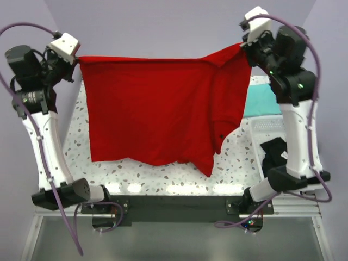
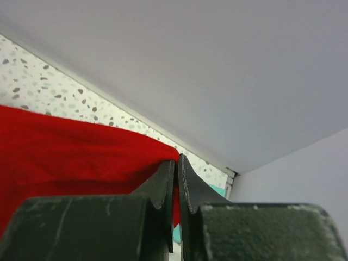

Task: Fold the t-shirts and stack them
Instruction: Flatten the tshirt out

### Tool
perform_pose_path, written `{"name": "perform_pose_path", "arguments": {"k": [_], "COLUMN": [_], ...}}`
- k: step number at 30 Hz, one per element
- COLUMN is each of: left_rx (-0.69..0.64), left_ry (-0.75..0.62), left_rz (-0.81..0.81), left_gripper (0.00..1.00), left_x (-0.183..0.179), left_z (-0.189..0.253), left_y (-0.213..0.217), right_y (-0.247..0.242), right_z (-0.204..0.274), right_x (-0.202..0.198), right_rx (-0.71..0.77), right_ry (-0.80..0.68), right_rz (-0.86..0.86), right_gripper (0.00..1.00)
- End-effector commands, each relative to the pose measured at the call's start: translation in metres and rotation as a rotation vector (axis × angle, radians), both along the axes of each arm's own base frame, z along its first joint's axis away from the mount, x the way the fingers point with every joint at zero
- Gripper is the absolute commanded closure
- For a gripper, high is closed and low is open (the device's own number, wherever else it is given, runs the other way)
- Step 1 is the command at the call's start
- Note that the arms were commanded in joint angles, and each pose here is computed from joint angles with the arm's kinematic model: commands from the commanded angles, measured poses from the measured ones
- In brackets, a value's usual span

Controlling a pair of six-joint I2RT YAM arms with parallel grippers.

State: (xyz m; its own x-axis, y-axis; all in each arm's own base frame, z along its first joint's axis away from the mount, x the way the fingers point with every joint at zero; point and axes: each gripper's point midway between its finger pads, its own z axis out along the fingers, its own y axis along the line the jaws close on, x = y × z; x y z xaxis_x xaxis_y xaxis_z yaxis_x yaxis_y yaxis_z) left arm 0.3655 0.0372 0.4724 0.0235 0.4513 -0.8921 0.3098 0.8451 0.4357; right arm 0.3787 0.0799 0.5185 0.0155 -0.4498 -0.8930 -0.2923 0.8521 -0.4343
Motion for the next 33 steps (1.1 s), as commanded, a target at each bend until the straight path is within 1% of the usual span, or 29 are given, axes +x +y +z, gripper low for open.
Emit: {"name": "perform_pose_path", "arguments": {"k": [1,2,3,4,5,6,7,8,11,12,13,14,15,16,17,18,19,20,21,22,23,24,25,26,27,28,30,31,33], "left_rx": [0.026,0.005,-0.019,-0.031,-0.076,-0.104,-0.098,-0.12,-0.117,-0.114,-0.12,-0.108,-0.108,-0.124,-0.113,-0.105,-0.108,-0.06,-0.041,-0.037,0.035,0.06,0.058,0.104,0.11,0.156,0.202,0.283,0.342], "left_ry": [0.025,0.043,0.05,-0.004,-0.008,0.036,-0.071,-0.066,-0.297,-0.343,-0.34,-0.432,-0.46,-0.418,-0.49,-0.491,-0.434,-0.465,-0.433,-0.355,-0.379,-0.35,-0.273,-0.266,-0.204,-0.131,-0.07,-0.026,0.051], "left_rz": [0.06,0.058,0.069,0.08,0.103,0.112,0.108,0.119,0.167,0.178,0.193,0.185,0.184,0.187,0.156,0.141,0.137,0.093,0.057,0.028,-0.055,-0.096,-0.13,-0.191,-0.216,-0.254,-0.282,-0.316,-0.351], "left_gripper": [1.0,1.0,1.0,1.0,1.0,1.0,1.0,1.0,1.0,1.0,1.0,1.0,1.0,1.0,1.0,1.0,1.0,1.0,1.0,1.0,1.0,1.0,1.0,1.0,1.0,1.0,1.0,1.0,1.0], "left_x": [0.043,0.068,0.081,0.09,0.102,0.129,0.13,0.15,0.139,0.133,0.134,0.11,0.1,0.107,0.083,0.079,0.088,0.077,0.077,0.085,0.076,0.075,0.079,0.071,0.069,0.063,0.054,0.047,0.026], "left_z": [-0.022,-0.034,-0.036,-0.01,-0.003,-0.021,0.027,0.021,0.099,0.112,0.106,0.137,0.144,0.121,0.143,0.138,0.108,0.112,0.096,0.058,0.056,0.038,-0.005,-0.017,-0.043,-0.083,-0.122,-0.164,-0.205], "left_y": [0.008,0.009,0.013,0.015,0.02,0.027,0.026,0.032,0.04,0.041,0.044,0.04,0.04,0.043,0.04,0.04,0.043,0.037,0.033,0.032,0.017,0.011,0.008,-0.003,-0.007,-0.012,-0.014,-0.013,-0.017], "right_y": [-0.006,-0.004,-0.004,-0.006,-0.011,-0.012,-0.015,-0.02,-0.029,-0.029,-0.033,-0.035,-0.036,-0.04,-0.041,-0.036,-0.033,-0.028,-0.018,-0.008,-0.005,0.004,0.009,0.013,0.018,0.026,0.03,0.036,0.05], "right_z": [-0.013,-0.024,-0.006,0.0,0.008,0.024,0.036,0.055,0.118,0.127,0.149,0.167,0.174,0.188,0.195,0.183,0.189,0.176,0.139,0.121,0.106,0.057,0.033,0.016,-0.036,-0.059,-0.123,-0.144,-0.2], "right_x": [0.053,0.073,0.082,0.091,0.097,0.11,0.112,0.114,0.092,0.087,0.066,0.053,0.045,0.026,0.017,0.024,0.006,0.009,0.03,0.032,0.024,0.04,0.041,0.032,0.039,0.035,0.019,0.01,-0.017], "right_rx": [0.013,0.013,0.034,0.049,0.057,0.073,0.076,0.098,0.159,0.169,0.188,0.206,0.204,0.193,0.178,0.145,0.117,0.091,0.042,0.009,-0.009,-0.054,-0.1,-0.121,-0.155,-0.213,-0.261,-0.326,-0.398], "right_ry": [-0.013,0.004,-0.051,-0.07,-0.098,-0.158,-0.201,-0.272,-0.481,-0.516,-0.578,-0.641,-0.663,-0.703,-0.73,-0.697,-0.714,-0.672,-0.571,-0.527,-0.482,-0.368,-0.318,-0.282,-0.168,-0.13,0.01,0.047,0.179], "right_rz": [-0.099,-0.114,-0.129,-0.151,-0.189,-0.21,-0.227,-0.256,-0.272,-0.264,-0.26,-0.255,-0.247,-0.247,-0.235,-0.22,-0.183,-0.154,-0.122,-0.064,-0.032,0.007,0.038,0.079,0.113,0.176,0.239,0.298,0.385], "right_gripper": [1.0,1.0,1.0,1.0,1.0,1.0,1.0,1.0,1.0,1.0,1.0,1.0,1.0,1.0,1.0,1.0,1.0,1.0,1.0,1.0,1.0,1.0,1.0,1.0,1.0,1.0,1.0,1.0,1.0]}}
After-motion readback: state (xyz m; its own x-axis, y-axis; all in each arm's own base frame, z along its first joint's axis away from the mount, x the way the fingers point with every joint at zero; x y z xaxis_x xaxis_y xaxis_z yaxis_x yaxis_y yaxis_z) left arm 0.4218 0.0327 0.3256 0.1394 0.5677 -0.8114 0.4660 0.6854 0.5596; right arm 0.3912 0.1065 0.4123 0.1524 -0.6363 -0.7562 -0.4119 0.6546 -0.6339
